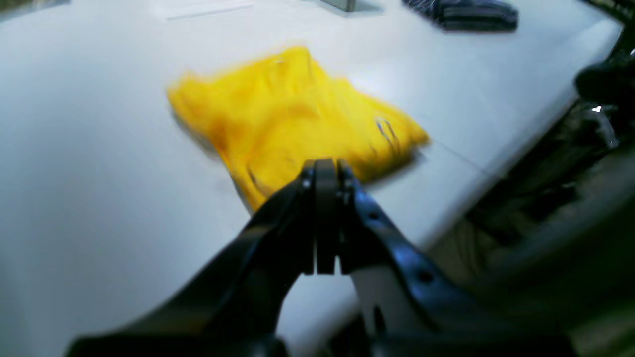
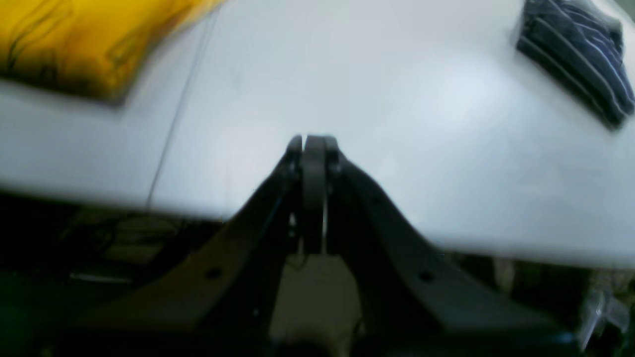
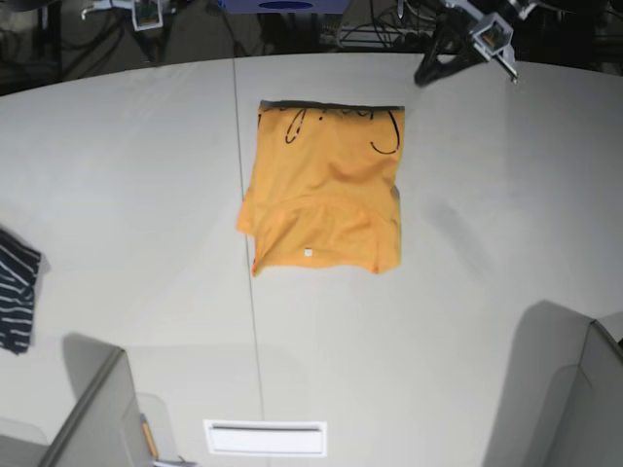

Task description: Fold the T-shirt properly

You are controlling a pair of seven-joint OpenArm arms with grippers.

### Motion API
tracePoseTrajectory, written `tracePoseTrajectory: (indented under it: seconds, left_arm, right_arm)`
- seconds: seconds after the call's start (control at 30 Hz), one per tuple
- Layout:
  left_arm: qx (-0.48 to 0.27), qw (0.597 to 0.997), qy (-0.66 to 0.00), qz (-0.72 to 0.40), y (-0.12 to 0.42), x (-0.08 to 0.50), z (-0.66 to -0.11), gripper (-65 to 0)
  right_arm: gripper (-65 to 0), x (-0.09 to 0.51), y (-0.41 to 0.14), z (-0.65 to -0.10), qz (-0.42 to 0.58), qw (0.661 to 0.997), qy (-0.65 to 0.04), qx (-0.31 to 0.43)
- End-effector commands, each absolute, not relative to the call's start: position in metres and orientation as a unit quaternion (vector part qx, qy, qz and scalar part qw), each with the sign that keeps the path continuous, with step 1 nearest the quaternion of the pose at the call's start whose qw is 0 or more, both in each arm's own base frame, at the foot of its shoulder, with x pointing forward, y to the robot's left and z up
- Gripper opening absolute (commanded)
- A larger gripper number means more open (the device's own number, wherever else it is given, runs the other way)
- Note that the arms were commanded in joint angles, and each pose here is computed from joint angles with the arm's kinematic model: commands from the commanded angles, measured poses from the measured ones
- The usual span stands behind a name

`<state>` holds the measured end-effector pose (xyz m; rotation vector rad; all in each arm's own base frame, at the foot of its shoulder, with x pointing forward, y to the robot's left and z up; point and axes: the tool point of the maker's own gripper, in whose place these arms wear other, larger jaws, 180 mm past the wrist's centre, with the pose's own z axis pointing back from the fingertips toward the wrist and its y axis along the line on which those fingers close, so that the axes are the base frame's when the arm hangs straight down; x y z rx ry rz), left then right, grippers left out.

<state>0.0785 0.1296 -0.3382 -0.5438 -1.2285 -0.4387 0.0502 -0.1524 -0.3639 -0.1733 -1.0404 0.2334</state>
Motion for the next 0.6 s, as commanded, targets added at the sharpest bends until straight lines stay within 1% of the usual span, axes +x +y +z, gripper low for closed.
tracePoseTrajectory:
  seconds: [0.0,0.07,0.13,0.23,0.3,0.47,0.57]
  left_arm:
    - [-0.265,0.762,-0.561,-0.187,0.130,0.065,-0.338,-65.0]
    - [-0.282,0.777,-0.540,-0.158,0.131,0.039,-0.352,-65.0]
    - [-0.292,0.793,-0.512,-0.156,0.129,0.014,-0.368,-65.0]
    - [-0.292,0.832,-0.434,-0.185,0.128,-0.036,-0.406,-65.0]
    - [-0.289,0.856,-0.391,-0.177,0.124,-0.065,-0.432,-65.0]
    - [-0.275,0.900,-0.313,-0.130,0.124,-0.106,-0.492,-65.0]
    - [-0.270,0.920,-0.266,-0.095,0.126,-0.123,-0.525,-65.0]
  right_arm:
    - [-65.0,0.037,-0.150,-0.360,0.111,0.860,-0.491,-0.080]
    - [-65.0,0.012,-0.150,-0.368,0.108,0.879,-0.458,-0.079]
    - [-65.0,-0.008,-0.148,-0.377,0.103,0.893,-0.431,-0.079]
    - [-65.0,-0.048,-0.138,-0.404,0.092,0.920,-0.374,-0.070]
    - [-65.0,-0.081,-0.124,-0.430,0.101,0.938,-0.330,-0.048]
    - [-65.0,-0.132,-0.100,-0.490,0.133,0.962,-0.240,-0.010]
    - [-65.0,-0.157,-0.092,-0.524,0.157,0.974,-0.164,0.003]
